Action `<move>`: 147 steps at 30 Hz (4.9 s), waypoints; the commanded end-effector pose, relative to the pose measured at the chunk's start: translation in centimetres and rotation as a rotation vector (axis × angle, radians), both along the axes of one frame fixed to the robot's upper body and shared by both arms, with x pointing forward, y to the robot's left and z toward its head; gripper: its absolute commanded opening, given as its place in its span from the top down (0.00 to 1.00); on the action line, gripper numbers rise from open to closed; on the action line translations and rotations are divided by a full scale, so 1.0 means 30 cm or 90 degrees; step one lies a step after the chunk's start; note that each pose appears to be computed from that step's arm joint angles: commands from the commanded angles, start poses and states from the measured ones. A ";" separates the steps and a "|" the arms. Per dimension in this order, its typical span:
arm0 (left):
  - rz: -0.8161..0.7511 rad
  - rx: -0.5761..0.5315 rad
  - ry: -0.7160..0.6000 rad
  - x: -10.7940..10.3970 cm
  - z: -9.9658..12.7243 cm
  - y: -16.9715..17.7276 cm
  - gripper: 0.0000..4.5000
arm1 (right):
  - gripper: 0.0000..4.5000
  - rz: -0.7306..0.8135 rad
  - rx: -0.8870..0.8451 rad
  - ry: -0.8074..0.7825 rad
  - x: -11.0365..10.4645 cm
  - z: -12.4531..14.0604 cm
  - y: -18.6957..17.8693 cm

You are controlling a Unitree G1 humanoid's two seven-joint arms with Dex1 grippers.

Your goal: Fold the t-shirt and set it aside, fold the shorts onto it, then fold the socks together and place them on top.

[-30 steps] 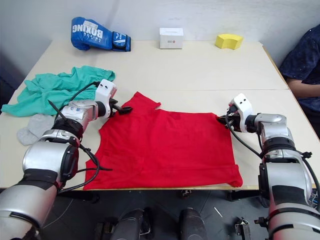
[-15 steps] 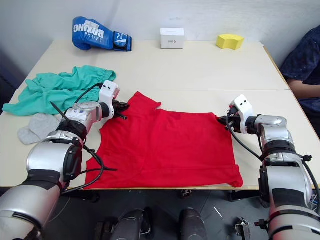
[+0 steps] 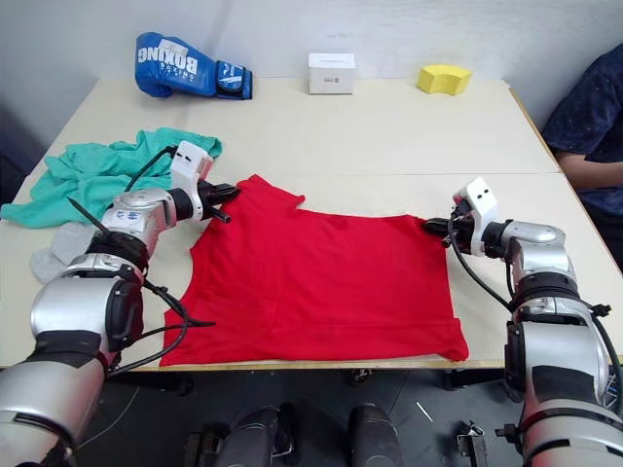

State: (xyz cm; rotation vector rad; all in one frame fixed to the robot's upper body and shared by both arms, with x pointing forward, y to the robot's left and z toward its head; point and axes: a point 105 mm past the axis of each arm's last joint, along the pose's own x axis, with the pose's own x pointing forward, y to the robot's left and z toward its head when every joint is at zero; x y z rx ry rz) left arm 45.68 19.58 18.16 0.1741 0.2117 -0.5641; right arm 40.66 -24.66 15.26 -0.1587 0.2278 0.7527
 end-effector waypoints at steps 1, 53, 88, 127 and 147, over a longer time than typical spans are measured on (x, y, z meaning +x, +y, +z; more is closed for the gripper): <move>-0.021 -0.013 -0.047 -0.006 0.086 0.016 0.99 | 1.00 0.016 0.016 -0.064 -0.015 0.100 -0.031; -0.048 -0.009 0.175 -0.066 -0.143 -0.049 0.42 | 0.22 0.040 -0.127 -0.082 -0.116 -0.024 -0.054; -0.205 0.088 -0.321 -0.231 0.004 -0.012 1.00 | 1.00 0.030 -0.176 -0.313 -0.181 -0.037 -0.009; -0.247 0.192 -0.159 -0.550 -0.167 0.175 0.36 | 0.18 0.085 -0.199 -0.275 -0.409 -0.160 -0.112; -0.166 -0.097 -0.036 -0.373 -0.121 -0.122 0.99 | 1.00 0.090 -0.029 -0.233 -0.255 -0.066 0.473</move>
